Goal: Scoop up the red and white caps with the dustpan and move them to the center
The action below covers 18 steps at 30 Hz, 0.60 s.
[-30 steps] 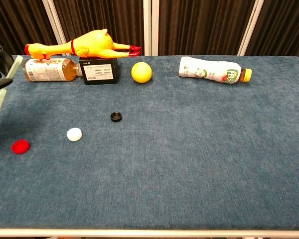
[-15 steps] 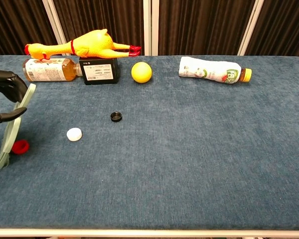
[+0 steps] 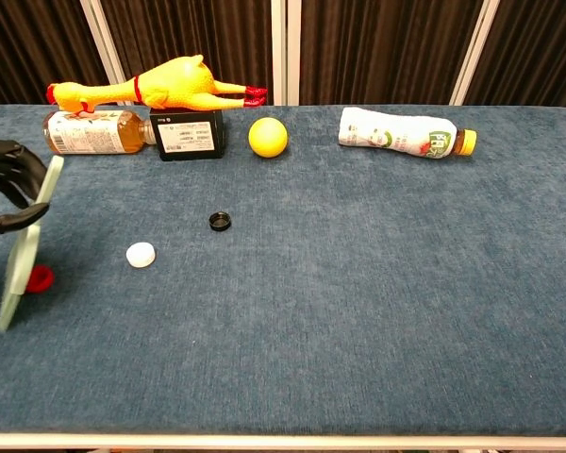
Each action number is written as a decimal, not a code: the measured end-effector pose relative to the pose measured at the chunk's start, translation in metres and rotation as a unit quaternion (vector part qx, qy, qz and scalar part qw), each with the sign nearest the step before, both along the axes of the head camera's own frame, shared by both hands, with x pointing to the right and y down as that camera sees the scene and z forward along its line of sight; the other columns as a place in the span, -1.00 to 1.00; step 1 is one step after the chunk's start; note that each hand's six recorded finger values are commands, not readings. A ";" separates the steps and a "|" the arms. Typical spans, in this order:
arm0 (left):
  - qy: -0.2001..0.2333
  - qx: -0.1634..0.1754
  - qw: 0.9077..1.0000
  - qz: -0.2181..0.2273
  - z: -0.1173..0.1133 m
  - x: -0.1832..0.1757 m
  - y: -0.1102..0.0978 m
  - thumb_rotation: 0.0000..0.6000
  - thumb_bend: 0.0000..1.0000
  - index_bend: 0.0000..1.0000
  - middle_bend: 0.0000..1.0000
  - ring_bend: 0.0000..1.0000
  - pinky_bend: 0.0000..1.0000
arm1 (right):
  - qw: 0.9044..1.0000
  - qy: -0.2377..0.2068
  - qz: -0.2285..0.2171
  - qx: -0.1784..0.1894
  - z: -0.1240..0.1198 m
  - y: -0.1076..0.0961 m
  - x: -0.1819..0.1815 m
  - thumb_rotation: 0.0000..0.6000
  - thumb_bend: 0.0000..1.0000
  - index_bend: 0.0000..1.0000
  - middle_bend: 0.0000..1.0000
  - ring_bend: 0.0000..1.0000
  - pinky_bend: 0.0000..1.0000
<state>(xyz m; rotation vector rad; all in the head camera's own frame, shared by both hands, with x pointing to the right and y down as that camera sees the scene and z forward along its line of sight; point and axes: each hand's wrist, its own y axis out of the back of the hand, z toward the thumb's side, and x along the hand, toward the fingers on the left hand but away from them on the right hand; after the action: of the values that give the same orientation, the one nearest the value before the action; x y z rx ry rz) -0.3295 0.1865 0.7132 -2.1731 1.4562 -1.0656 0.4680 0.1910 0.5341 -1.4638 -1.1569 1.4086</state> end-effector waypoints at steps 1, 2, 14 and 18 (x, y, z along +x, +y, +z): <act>0.008 0.001 1.000 -0.004 0.001 0.004 -0.002 1.00 -0.15 0.05 0.16 -0.12 -0.09 | 1.000 0.000 0.000 0.000 0.000 0.000 0.000 1.00 -0.88 -0.80 -0.61 -0.99 -0.87; 0.014 0.005 1.000 -0.007 0.002 0.009 -0.004 1.00 -0.14 0.05 0.16 -0.12 -0.09 | 1.000 -0.001 0.000 0.000 0.000 0.000 0.000 1.00 -0.88 -0.80 -0.61 -0.99 -0.87; 0.019 0.016 1.000 0.006 0.022 0.068 -0.031 1.00 -0.14 0.05 0.15 -0.12 -0.07 | 1.000 -0.003 0.014 -0.001 0.003 0.002 0.009 1.00 -0.88 -0.80 -0.61 -0.99 -0.87; 0.029 0.023 0.999 0.012 0.021 0.091 -0.038 1.00 -0.14 0.05 0.15 -0.12 -0.07 | 1.000 -0.003 0.018 -0.002 0.003 0.003 0.012 1.00 -0.88 -0.80 -0.61 -0.99 -0.87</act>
<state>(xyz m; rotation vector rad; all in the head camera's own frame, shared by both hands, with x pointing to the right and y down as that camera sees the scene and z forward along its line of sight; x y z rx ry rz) -0.2386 0.1488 0.7346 -2.2004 1.4623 -0.9579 0.4800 0.1945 0.5371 -1.4578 -1.1892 1.4325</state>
